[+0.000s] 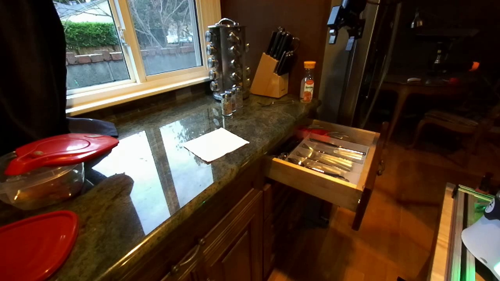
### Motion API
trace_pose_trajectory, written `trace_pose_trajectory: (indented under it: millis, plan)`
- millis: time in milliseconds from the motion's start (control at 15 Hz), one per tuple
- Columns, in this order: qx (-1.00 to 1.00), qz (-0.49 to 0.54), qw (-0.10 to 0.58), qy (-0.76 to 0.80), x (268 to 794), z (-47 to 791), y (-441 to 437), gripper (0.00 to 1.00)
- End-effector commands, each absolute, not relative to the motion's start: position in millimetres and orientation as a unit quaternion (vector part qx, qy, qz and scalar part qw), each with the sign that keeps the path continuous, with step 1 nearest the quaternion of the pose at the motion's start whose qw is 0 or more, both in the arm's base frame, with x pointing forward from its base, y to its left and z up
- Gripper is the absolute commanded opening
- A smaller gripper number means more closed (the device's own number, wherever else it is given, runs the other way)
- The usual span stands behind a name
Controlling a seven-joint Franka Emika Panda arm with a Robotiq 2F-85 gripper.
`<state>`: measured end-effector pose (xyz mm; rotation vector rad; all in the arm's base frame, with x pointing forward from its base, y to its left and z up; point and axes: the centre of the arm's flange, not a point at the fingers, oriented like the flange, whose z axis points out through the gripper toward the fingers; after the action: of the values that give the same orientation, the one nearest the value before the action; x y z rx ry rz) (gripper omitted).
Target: Move the bottle to the left
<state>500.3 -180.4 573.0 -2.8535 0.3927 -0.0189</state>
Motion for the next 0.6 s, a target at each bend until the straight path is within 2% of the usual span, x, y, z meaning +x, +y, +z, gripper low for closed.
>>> trace_pose_trajectory:
  millis: [0, 533]
  plan:
    - [-0.976, -0.077, 0.129, 0.155, 545, 571, -170, 1.0]
    - [-0.95, -0.202, 0.023, 0.238, 606, 537, -201, 1.0]
